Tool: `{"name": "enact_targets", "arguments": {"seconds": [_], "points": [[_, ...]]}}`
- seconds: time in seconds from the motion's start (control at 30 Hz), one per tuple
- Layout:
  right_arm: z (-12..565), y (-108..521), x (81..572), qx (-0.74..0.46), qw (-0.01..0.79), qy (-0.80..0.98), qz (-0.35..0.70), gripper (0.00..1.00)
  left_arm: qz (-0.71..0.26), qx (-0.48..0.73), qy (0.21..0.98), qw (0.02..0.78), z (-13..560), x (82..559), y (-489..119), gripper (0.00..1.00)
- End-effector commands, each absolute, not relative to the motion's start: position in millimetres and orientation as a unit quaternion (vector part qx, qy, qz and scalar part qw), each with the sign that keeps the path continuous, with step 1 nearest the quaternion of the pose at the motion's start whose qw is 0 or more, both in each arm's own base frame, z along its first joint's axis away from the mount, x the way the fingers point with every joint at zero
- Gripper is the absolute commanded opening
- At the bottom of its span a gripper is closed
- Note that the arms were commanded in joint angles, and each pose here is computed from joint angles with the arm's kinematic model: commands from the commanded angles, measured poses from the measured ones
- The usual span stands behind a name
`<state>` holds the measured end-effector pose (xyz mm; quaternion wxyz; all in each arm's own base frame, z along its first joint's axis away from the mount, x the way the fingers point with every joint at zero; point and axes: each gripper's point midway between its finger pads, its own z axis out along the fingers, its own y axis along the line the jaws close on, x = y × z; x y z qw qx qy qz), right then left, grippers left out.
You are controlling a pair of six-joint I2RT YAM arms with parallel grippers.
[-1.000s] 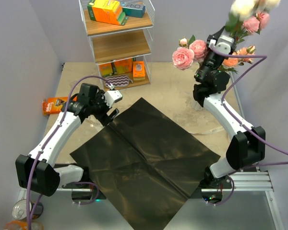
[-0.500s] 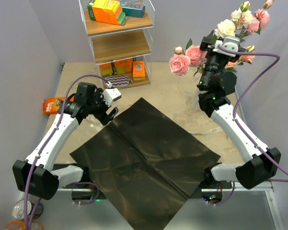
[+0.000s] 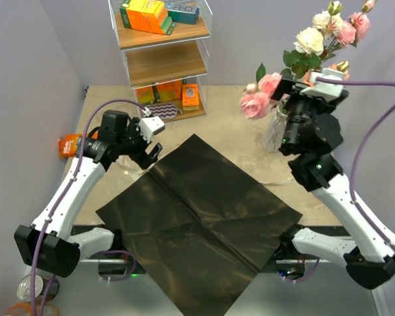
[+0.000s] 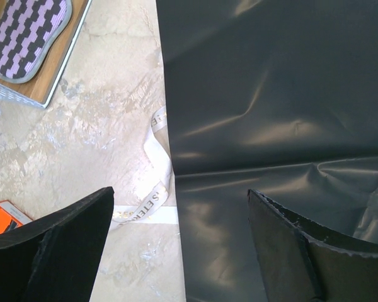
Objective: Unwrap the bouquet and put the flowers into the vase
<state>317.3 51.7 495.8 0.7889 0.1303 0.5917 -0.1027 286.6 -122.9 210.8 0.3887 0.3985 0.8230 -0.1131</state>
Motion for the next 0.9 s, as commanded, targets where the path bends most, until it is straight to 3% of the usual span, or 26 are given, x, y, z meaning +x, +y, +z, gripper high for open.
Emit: {"name": "enact_targets", "arguments": {"seconds": [0.0, 0.2, 0.33, 0.6, 0.87], "points": [[527.7, 34.3, 285.9, 0.147, 0.801, 0.578, -0.061, 0.99, -0.126, 0.387, 0.810, 0.422, 238.5, 285.9, -127.2, 0.91], [600.1, 57.6, 275.4, 0.090, 0.838, 0.537, 0.022, 0.99, -0.139, 0.375, 0.810, 0.429, 250.0, 283.0, -130.4, 0.91], [607.3, 109.1, 269.5, -0.042, 0.837, 0.537, 0.102, 0.99, -0.142, 0.367, 0.807, 0.440, 261.5, 279.3, -130.2, 0.92], [514.8, 183.1, 282.9, -0.174, 0.718, 0.652, 0.169, 0.99, -0.127, 0.358, 0.813, 0.440, 262.8, 273.7, -122.3, 0.97], [438.8, 235.5, 239.1, -0.213, 0.625, 0.703, 0.264, 0.99, -0.111, 0.355, 0.820, 0.435, 252.0, 269.9, -115.0, 0.99]]}}
